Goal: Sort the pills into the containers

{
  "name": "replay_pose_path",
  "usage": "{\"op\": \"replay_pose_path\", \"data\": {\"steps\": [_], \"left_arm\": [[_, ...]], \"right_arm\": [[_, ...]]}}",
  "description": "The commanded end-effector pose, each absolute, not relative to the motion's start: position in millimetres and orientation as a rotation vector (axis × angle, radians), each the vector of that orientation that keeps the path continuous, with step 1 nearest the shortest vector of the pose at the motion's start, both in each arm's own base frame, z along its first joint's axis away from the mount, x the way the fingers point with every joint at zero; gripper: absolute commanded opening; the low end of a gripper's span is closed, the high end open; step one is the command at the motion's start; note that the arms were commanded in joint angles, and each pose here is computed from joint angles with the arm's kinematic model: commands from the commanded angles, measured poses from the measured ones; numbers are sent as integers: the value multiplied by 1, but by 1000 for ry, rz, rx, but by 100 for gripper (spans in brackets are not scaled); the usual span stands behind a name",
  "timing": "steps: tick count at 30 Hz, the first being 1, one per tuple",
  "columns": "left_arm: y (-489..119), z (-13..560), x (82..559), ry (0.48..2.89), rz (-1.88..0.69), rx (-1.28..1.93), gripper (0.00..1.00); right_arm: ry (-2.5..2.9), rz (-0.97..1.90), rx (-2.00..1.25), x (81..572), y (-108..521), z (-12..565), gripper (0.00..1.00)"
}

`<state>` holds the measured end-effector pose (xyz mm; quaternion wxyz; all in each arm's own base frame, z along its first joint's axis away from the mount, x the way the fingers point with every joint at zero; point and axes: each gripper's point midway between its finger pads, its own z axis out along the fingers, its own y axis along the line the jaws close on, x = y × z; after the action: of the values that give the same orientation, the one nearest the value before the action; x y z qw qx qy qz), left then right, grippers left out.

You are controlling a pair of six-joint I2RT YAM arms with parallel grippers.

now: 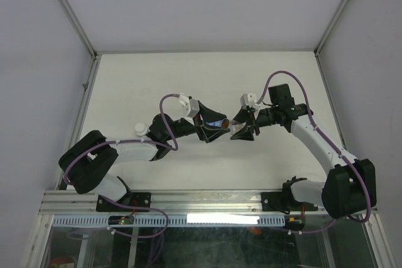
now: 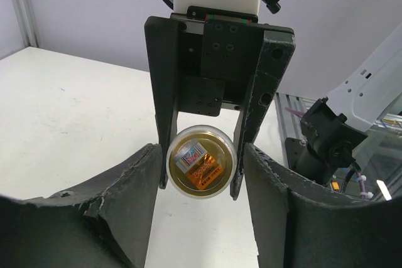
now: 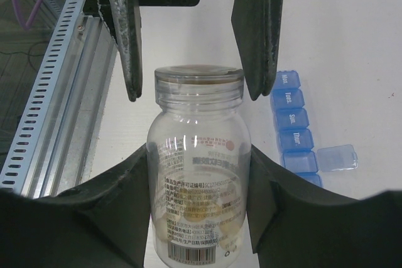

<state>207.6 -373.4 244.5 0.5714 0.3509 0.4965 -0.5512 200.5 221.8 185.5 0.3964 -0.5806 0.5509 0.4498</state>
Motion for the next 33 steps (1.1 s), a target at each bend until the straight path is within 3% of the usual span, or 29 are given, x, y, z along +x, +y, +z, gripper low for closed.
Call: {"op": "replay_pose_path", "data": {"steps": [1,7,11,14,19,26,33], "left_arm": [[-378,257,202,1094,-1296,860,53],[-379,256,200,1095,-1312,870,42],[-376,259,198,1096,-1326,849,16],[-372,265,199,1122,-1356,774,1],[-366,274,208,1253,-1401,470,0],[-362,273,241,1603,-1204,-45,0],[-361,288,245,1654,-1197,-157,0]], "right_arm": [[1300,1139,-1478,199,224,204,0],[1303,1139,-1478,199,224,203,0],[1310,1134,-1477,200,224,202,0],[1325,1117,-1473,204,224,201,0],[1389,1060,-1443,217,222,196,0],[1435,1034,-1405,225,222,197,0],[1423,1027,-1397,225,222,202,0]]}}
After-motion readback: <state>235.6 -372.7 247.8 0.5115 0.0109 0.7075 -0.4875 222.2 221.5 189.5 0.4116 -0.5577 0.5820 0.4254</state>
